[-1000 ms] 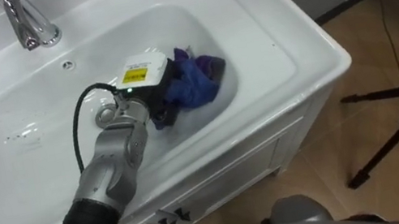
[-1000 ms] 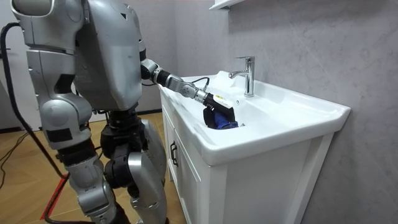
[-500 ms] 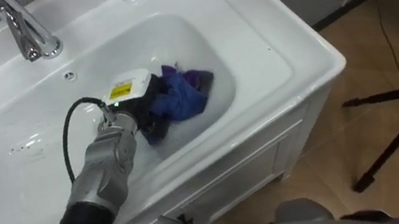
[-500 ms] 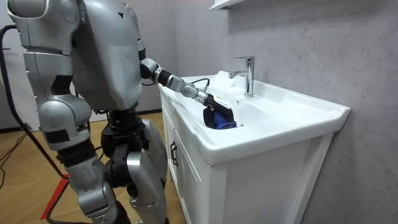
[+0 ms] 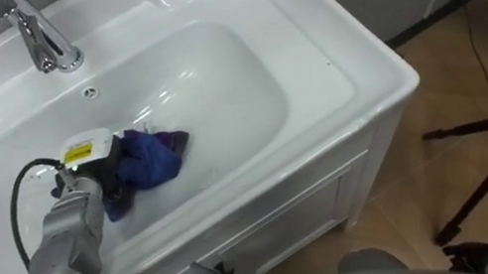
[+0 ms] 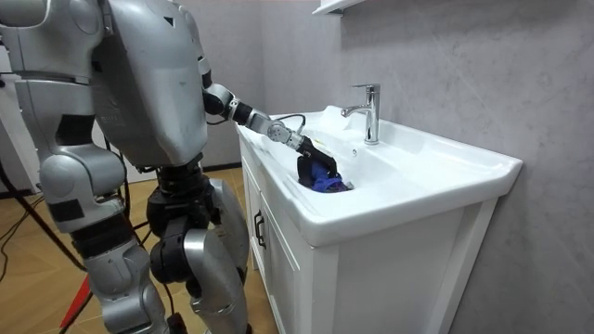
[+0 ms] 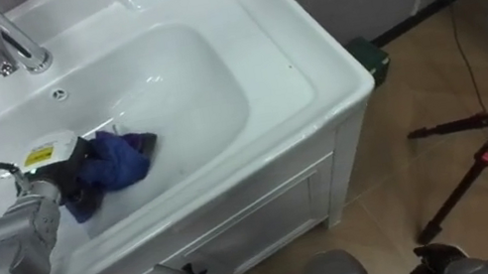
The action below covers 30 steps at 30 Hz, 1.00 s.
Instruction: Wipe basin
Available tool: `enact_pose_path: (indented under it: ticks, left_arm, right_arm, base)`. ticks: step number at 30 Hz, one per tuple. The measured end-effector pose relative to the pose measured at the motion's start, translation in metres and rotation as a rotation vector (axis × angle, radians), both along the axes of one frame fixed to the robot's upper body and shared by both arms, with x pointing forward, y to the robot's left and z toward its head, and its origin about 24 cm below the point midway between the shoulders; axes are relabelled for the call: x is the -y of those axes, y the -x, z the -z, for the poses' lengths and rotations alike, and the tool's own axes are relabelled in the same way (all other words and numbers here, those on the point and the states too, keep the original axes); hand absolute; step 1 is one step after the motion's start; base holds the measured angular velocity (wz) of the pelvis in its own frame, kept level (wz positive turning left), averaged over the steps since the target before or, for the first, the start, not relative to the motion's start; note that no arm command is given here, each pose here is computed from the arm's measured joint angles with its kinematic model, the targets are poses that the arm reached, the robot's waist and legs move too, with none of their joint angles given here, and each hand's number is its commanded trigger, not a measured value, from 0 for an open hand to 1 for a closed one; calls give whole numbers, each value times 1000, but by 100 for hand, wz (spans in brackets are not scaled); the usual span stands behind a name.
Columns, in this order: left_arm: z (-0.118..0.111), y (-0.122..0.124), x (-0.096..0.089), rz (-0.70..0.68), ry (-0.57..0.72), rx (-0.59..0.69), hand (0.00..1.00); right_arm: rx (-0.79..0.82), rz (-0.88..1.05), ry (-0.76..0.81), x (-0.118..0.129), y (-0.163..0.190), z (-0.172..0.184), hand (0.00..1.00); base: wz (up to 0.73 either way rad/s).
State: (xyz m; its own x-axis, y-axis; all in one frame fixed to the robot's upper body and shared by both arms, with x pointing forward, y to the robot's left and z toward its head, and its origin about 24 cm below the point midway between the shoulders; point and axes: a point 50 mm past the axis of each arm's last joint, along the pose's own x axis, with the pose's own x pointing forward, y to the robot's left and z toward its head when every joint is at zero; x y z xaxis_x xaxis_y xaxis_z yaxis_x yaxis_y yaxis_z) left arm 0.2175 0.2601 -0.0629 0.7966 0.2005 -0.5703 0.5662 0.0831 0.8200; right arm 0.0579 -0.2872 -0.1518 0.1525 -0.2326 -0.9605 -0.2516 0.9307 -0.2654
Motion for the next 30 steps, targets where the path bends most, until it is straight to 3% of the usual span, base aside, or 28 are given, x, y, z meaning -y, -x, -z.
enact_pose_path:
  ticks: [8,17,30]
  left_arm:
    - [1,21,-28,-27,-136,-52,100]
    - [9,42,-35,11,-281,-69,100]
    - [15,54,-33,7,-327,-91,100]
  right_arm:
    - [-13,-14,24,8,2,-3,0]
    - [-15,-14,52,17,2,-6,0]
    - [-5,-51,108,31,-5,-14,0]
  base:
    - [6]
    - [5]
    - [1]
